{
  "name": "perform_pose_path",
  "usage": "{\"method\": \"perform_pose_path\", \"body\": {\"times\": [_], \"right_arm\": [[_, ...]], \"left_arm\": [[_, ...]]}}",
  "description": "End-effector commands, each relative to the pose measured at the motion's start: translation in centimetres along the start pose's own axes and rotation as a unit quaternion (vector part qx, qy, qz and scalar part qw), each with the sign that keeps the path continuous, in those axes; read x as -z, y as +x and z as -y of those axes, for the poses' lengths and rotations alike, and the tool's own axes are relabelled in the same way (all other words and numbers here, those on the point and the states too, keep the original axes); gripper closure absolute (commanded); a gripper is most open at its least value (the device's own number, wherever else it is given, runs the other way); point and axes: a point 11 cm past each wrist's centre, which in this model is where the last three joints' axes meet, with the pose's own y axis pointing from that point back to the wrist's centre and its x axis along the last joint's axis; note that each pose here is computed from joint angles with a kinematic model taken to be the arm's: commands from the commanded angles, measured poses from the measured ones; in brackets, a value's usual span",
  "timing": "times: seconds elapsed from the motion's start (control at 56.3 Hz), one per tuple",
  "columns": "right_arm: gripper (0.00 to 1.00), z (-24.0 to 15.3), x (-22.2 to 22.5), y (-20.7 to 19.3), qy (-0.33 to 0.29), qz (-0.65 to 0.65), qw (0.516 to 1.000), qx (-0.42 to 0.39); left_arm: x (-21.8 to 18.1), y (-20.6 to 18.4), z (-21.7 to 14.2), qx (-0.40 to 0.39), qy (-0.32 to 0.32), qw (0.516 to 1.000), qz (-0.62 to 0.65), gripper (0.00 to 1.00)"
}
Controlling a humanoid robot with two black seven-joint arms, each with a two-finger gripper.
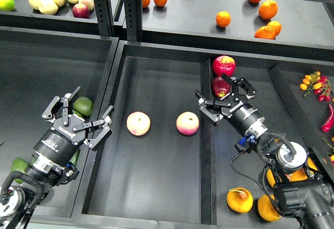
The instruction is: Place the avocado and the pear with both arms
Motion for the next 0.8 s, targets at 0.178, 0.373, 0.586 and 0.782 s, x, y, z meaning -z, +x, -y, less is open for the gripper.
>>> {"method": "perform_pose_path", "body": {"times": [0.178,0.373,0.586,0.782], "right_arm": [[0.0,1.7,-2.6,-4.1,-0.047,-0.034,0.997,0.046],[0.0,2.0,0.2,-7.8,-0.011,-0.022,0.998,0.053],[0.0,0.5,6.0,-9.4,0.082,0.004,0.994,0.077],[0.0,0.1,6.2,-7.4,0.143,-0.002,0.987,0.077]], "left_arm": [[-0.6,-2.5,5.0,0.009,0.037,0.998,0.054,0.01],[-1.1,-5.6,8.3,0.039,0.049,0.995,0.081,0.01],[-1.3,-5.6,8.1,0.035,0.048,0.994,0.094,0.01],[-0.9,-2.9,5.5,-0.005,0.028,0.996,0.08,0.01]]}}
